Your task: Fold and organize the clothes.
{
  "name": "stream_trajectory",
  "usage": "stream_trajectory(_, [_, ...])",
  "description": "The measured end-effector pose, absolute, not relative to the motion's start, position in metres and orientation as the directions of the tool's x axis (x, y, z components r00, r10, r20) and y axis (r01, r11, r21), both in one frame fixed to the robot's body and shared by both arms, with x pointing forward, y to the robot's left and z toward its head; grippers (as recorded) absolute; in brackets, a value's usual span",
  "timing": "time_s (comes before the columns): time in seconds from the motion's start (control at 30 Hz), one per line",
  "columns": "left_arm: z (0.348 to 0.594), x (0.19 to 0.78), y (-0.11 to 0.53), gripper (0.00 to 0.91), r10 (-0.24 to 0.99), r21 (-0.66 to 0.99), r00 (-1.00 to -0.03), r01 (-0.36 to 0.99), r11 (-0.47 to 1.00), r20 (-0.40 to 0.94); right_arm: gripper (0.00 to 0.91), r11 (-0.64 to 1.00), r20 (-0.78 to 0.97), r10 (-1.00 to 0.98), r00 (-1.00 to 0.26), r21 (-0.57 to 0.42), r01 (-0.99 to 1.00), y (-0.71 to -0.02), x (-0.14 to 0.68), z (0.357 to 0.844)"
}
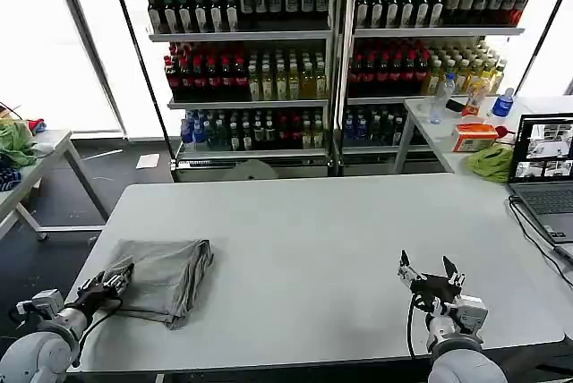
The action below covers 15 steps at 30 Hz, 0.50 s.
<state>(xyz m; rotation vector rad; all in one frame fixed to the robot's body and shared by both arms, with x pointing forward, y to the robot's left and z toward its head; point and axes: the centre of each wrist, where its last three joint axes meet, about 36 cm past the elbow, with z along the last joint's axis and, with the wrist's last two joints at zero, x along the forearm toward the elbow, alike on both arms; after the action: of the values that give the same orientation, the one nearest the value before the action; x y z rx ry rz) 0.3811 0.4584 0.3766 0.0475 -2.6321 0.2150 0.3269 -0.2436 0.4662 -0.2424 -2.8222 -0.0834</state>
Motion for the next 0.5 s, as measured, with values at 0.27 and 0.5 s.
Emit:
stream_trajectory(0.27, [0.378,0.378,0.458,0.0,0.005,-0.141,-0.877,-0.072,0.987,0.48,0.907,0.985,0.298,0.153,-0.942,0.029,0.17,-0.243,0.33,0.469])
stream_trajectory(0.5, [0.388,0.379,0.467,0.0,-0.044,-0.117,-0.881,-0.112,0.987,0.47,0.907,0.986,0.296,0.145,-0.944,0.032,0.161,-0.243,0.334,0.47])
